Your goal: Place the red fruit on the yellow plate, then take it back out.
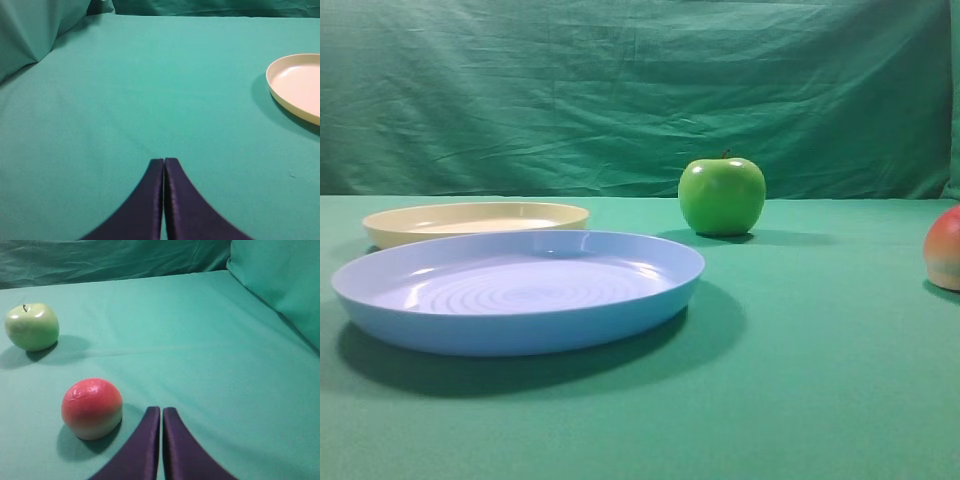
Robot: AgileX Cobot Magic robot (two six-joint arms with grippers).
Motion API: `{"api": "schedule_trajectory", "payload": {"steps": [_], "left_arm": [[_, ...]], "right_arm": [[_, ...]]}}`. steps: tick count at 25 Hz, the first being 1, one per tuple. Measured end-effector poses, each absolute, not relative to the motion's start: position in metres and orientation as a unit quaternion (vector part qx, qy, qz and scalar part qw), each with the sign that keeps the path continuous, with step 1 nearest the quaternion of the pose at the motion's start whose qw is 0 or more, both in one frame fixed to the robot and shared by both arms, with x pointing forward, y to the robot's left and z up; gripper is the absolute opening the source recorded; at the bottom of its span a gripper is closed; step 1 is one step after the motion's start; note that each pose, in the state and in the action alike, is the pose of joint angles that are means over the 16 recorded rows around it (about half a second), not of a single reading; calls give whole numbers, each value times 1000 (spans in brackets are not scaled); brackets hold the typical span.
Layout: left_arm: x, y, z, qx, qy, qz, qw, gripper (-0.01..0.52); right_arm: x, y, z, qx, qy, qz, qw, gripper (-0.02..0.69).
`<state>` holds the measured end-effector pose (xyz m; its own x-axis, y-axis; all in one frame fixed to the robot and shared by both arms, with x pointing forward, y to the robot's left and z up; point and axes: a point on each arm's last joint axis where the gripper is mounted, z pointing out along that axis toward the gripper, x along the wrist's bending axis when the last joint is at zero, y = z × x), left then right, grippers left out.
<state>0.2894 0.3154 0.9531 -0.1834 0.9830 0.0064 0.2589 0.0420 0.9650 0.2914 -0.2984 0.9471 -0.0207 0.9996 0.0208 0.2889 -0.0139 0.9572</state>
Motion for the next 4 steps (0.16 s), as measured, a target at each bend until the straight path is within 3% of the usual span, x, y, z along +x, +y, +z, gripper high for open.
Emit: {"api": "schedule_trajectory", "payload": {"steps": [4], "left_arm": [[289,315,953,509,610,469,386,0]], "right_arm": [[291,-298,947,566,569,432,411,0]]}}
